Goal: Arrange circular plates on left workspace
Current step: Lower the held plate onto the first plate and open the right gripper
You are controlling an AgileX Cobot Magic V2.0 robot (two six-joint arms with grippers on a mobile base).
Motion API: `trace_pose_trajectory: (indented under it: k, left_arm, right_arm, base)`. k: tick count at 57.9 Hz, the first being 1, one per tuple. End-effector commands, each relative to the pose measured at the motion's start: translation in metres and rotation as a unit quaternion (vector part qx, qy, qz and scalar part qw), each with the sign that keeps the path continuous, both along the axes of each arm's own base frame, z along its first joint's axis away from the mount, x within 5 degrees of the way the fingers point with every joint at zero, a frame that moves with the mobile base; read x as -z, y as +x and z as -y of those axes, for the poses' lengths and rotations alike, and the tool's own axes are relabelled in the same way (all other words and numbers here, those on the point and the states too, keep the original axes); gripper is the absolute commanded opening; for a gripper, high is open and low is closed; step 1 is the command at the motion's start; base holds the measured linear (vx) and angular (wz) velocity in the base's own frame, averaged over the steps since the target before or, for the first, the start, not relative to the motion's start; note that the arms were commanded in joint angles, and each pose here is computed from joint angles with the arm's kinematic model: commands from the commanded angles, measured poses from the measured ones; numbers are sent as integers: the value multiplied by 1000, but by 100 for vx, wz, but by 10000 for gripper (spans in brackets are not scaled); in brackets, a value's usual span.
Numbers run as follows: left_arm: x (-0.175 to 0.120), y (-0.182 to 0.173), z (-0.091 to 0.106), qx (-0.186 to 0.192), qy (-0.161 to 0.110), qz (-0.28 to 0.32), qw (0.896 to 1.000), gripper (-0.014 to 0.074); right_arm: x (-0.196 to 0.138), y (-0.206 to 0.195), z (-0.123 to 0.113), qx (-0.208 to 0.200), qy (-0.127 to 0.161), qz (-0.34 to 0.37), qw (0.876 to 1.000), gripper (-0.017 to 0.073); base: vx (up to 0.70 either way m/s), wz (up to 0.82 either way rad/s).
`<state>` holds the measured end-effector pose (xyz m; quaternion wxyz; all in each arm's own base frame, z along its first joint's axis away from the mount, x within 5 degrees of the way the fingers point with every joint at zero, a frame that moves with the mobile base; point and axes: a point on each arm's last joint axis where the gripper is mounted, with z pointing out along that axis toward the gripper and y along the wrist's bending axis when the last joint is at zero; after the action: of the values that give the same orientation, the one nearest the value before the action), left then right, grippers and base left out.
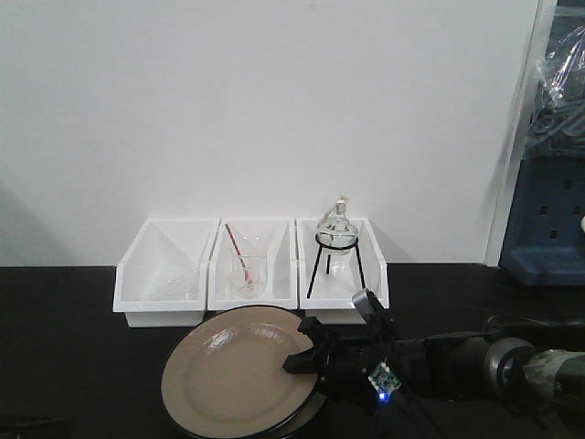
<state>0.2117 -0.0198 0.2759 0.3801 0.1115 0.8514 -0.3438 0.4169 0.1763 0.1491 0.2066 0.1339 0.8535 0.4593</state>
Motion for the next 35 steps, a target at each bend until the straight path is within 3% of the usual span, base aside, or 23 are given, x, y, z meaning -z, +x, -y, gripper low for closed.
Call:
trace_pose_trajectory:
  k: [1,21,29,35]
  left_arm:
    - [-15,0,3,-4,-25,29,999,-1]
    - [-15,0,3,-5,-24,29,999,-1]
    - [-15,0,3,-5,-24,29,999,-1]
    - [-15,0,3,-5,-24,29,999,-1]
  right_arm:
    - [-51,4,-4,12,78,44,996,33]
    - [-51,5,-3,-16,33,106,994,301]
    - [-51,5,-3,-50,-12,166,985,386]
    - [-53,6,-1,-59,-40,198,978,402]
  base:
    - [0,0]
    - [0,0]
    - [0,0]
    - [0,0]
